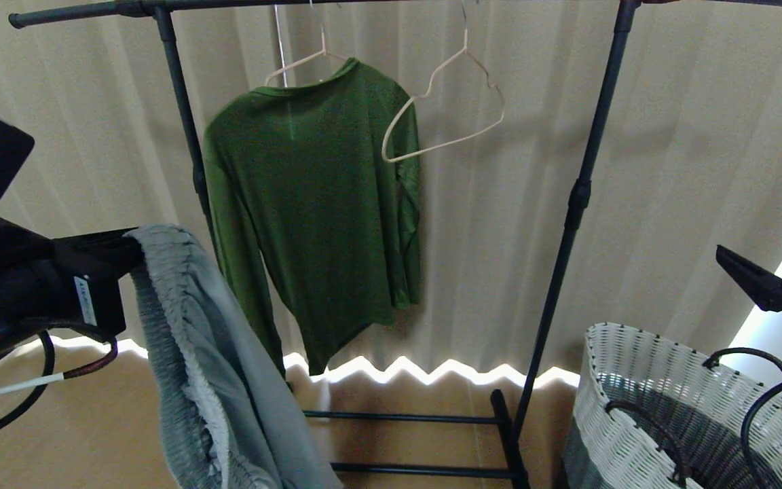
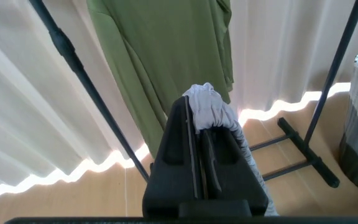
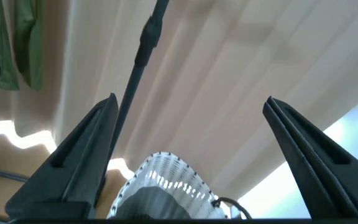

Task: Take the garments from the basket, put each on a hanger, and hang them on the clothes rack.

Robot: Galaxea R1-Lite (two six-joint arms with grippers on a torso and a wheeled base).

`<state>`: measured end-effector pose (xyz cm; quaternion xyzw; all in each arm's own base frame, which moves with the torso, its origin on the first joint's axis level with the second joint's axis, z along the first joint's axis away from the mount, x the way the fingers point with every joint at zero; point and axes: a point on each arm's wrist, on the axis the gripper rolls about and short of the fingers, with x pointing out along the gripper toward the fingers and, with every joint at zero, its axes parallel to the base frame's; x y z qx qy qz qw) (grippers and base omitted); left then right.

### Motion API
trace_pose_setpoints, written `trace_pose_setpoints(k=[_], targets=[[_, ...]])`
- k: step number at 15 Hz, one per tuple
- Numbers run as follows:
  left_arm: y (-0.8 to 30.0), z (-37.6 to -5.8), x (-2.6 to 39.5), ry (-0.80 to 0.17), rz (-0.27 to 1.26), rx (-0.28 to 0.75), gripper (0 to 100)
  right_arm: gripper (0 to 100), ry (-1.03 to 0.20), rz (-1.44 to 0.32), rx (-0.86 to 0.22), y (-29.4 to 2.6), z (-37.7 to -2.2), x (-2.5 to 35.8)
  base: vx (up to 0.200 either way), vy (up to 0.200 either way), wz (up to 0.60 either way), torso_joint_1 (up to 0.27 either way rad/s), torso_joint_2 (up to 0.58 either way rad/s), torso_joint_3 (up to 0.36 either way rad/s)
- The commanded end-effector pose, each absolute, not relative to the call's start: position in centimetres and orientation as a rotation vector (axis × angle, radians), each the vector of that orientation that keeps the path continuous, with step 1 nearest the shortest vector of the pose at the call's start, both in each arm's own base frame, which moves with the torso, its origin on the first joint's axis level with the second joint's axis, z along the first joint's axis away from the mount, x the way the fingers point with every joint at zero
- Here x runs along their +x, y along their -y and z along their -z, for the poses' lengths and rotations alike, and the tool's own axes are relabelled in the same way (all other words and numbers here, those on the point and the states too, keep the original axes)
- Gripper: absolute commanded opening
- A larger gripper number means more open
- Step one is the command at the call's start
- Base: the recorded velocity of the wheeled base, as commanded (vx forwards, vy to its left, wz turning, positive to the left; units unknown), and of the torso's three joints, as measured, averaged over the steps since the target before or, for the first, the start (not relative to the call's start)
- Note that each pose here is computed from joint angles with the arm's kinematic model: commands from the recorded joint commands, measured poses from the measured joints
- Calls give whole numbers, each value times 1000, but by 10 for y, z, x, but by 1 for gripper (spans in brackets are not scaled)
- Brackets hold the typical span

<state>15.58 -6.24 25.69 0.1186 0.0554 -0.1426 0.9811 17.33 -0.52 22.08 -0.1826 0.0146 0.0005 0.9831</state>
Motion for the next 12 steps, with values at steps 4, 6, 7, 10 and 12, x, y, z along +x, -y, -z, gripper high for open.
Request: trace_pose_setpoints(k=[4,6,7,10,12], targets=[[62,-248,154,-131,290,288,0,100,-65,-7,-364,5,-210,170,0,0,0,4,-13,-5],[62,-248,155,-130,292,290,0,100,-60,-6,-365,5,-211,169,0,0,0,71,-271,-212],[63,-248,156,-128,293,293,0,100,-58,-6,-365,5,-211,168,0,0,0,22,-154,-271],[63,-248,156,-126,296,310,0,100,-49,-4,-365,5,-213,166,0,0,0,159,-453,-300],[63,-248,156,-120,295,308,0,100,-48,-4,-365,5,-213,167,0,0,0,159,-493,-286]])
